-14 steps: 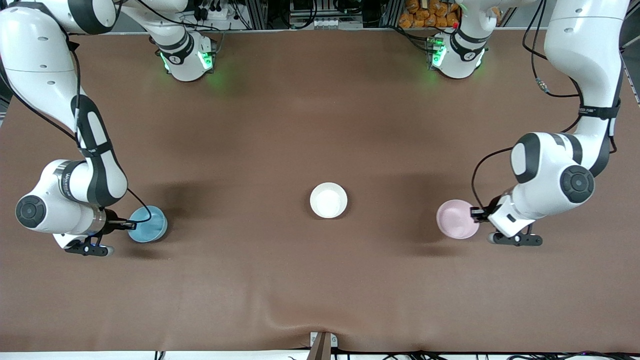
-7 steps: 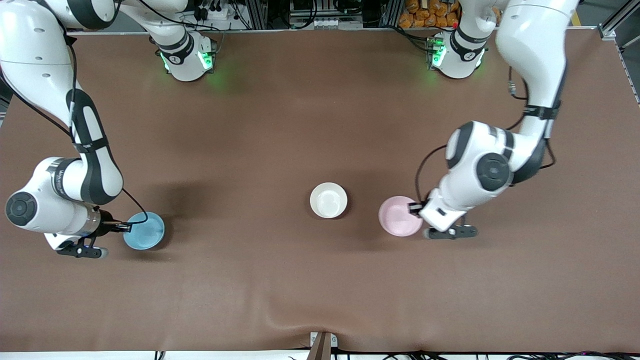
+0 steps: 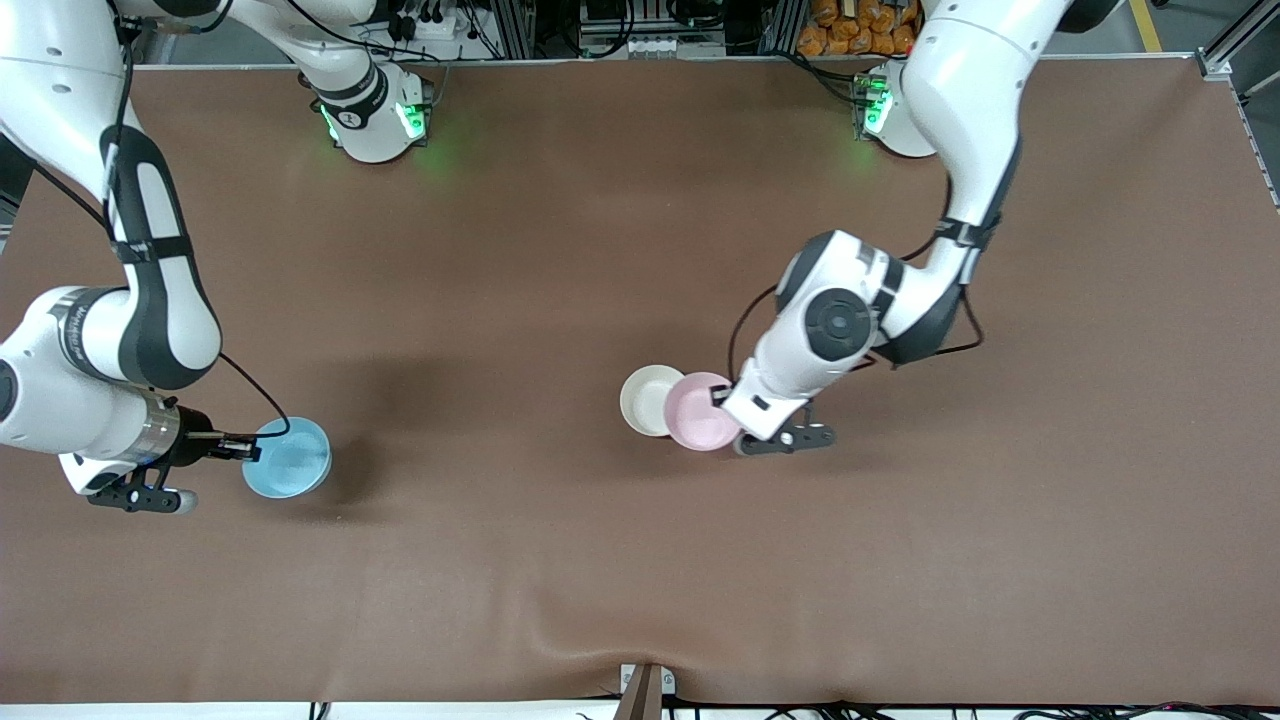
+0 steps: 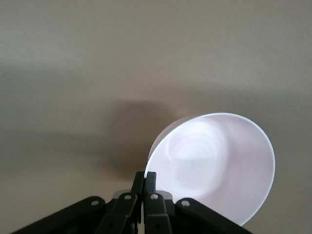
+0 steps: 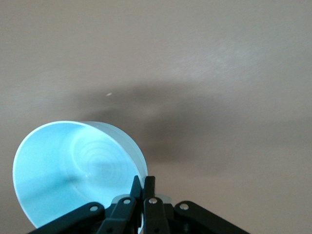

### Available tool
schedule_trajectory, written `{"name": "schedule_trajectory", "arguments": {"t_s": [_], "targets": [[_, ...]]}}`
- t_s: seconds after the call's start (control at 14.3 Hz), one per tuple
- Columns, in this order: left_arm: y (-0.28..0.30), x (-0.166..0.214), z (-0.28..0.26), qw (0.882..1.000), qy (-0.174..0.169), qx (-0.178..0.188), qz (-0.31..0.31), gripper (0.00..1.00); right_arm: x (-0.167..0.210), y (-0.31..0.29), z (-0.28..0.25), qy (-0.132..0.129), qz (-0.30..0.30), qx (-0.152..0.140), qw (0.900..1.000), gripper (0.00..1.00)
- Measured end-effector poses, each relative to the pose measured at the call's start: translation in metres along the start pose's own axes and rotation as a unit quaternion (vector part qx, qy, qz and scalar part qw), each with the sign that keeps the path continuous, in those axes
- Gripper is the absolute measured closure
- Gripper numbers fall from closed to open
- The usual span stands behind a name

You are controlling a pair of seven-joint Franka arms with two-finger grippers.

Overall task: Stack pink and blue bowls on white bowl
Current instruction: 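Lower the pink bowl into the white bowl with the left gripper, then open the left gripper while the right gripper carries the blue bowl over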

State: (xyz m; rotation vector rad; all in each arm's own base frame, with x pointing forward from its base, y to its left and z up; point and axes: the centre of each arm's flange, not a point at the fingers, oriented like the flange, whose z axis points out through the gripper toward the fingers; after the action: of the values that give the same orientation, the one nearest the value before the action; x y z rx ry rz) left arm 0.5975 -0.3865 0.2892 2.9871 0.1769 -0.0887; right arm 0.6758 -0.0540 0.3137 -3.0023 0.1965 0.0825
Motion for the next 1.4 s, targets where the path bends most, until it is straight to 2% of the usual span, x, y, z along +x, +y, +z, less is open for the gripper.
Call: {"name": "schedule_trajectory", "arguments": {"t_s": [0.14, 0.84, 1.12, 1.4], "targets": [[0.01, -0.003, 0.008, 1.0, -0.002, -0.001, 0.004, 0.97, -0.005, -0.017, -0.007, -0.01, 0.019, 0.011, 1.0, 0.97], [0.054, -0.034, 0.028, 0.999, -0.001, -0.006, 0.034, 0.97, -0.035, -0.136, -0.023, -0.031, 0.112, 0.01, 0.993, 0.97], [0.05, -0.03, 0.033, 0.999, -0.002, -0.002, 0.033, 0.97, -0.049, -0.168, -0.015, -0.048, 0.126, 0.03, 0.99, 0.97], [0.04, -0.023, 0.037, 0.999, -0.003, 0.002, 0.032, 0.97, -0.063, -0.2, -0.013, -0.052, 0.146, 0.032, 0.987, 0.97]]}}
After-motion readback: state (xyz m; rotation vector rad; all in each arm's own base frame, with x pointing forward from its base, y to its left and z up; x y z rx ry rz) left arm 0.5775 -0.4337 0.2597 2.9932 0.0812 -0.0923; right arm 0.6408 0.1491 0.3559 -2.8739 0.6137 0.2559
